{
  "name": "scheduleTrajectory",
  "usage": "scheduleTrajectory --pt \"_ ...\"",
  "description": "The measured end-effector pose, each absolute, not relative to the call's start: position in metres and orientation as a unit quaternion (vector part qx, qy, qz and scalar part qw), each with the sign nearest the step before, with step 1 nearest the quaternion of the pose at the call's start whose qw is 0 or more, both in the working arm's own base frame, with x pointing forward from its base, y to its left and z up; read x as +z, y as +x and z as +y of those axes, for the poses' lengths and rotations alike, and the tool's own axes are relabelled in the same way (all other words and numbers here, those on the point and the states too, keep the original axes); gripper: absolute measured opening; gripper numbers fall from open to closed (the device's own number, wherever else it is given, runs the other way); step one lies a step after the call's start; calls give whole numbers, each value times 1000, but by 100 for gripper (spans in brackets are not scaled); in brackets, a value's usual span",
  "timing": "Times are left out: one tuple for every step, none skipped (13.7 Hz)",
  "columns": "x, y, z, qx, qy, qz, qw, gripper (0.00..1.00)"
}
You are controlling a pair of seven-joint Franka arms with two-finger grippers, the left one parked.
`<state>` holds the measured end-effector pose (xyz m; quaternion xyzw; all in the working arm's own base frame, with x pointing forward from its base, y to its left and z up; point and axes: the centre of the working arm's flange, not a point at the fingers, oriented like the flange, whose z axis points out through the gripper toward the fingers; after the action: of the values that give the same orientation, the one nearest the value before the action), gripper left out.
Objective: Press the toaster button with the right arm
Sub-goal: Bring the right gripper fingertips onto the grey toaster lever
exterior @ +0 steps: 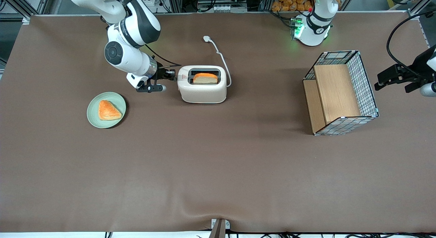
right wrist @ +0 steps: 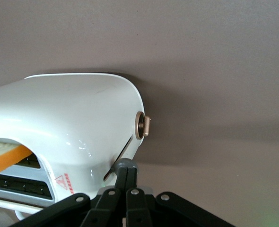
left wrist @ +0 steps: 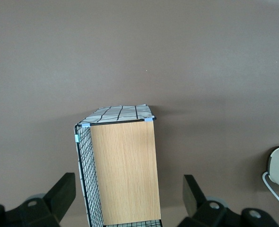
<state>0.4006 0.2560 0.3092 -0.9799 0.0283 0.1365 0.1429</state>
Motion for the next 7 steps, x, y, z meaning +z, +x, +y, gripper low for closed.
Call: scheduleTrajectory --pt "308 400 256 135 -980 29 143 1" --pt "306 399 256 132 -980 31 144 1" --pt "305 397 258 130 -980 33 146 1" --pt "303 394 260 130 -980 32 148 1" --pt "303 392 263 130 -980 31 148 1" --pt "303 392 264 127 -980 30 148 1" --pt "302 392 263 122 -981 31 149 1"
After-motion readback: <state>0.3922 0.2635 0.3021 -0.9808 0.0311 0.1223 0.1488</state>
